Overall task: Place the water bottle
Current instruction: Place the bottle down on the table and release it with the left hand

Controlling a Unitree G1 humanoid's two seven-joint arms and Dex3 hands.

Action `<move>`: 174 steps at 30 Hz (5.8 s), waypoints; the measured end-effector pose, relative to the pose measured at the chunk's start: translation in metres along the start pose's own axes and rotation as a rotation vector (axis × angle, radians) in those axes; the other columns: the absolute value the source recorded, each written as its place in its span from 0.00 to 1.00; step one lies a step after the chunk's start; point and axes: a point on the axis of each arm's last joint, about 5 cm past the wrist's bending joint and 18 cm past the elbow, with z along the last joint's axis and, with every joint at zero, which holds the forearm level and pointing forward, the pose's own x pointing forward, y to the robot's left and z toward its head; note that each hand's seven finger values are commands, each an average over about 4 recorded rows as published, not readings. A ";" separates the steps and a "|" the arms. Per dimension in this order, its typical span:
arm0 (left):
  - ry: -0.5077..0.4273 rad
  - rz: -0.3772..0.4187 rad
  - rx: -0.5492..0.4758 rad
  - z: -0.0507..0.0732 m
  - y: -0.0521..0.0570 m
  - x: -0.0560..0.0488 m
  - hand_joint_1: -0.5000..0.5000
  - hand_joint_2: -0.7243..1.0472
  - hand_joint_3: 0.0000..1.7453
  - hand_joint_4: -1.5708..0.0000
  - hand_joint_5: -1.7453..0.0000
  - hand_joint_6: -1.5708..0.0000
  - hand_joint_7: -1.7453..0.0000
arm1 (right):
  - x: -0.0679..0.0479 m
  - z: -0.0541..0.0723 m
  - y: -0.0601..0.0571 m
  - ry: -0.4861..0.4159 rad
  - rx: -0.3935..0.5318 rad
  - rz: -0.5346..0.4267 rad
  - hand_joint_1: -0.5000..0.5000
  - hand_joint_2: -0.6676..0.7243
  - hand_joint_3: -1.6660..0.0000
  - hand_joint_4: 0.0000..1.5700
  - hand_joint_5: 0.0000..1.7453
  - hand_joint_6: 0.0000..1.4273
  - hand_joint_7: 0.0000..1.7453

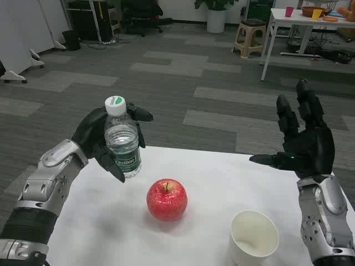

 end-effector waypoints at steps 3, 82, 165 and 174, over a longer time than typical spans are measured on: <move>0.019 -0.029 0.035 0.001 -0.003 0.001 0.20 0.30 0.04 0.00 0.00 0.18 0.64 | -0.003 -0.002 0.003 0.007 0.000 0.013 0.04 0.32 1.00 0.00 0.00 0.00 0.00; 0.132 0.041 0.091 -0.062 0.009 -0.010 0.18 0.40 0.00 0.00 0.00 0.19 0.72 | 0.003 -0.010 0.008 0.030 -0.008 0.024 0.04 0.32 1.00 0.00 0.00 0.00 0.00; 0.142 0.278 0.125 -0.074 0.009 -0.039 0.00 0.63 0.05 1.00 0.50 1.00 1.00 | 0.003 -0.011 0.010 0.035 -0.004 0.031 0.04 0.32 0.99 0.00 0.00 0.00 0.00; 0.126 0.287 0.170 -0.068 0.009 -0.037 0.00 0.55 0.05 1.00 0.59 1.00 1.00 | 0.003 -0.011 0.011 0.036 -0.003 0.032 0.04 0.32 1.00 0.00 0.00 0.00 0.00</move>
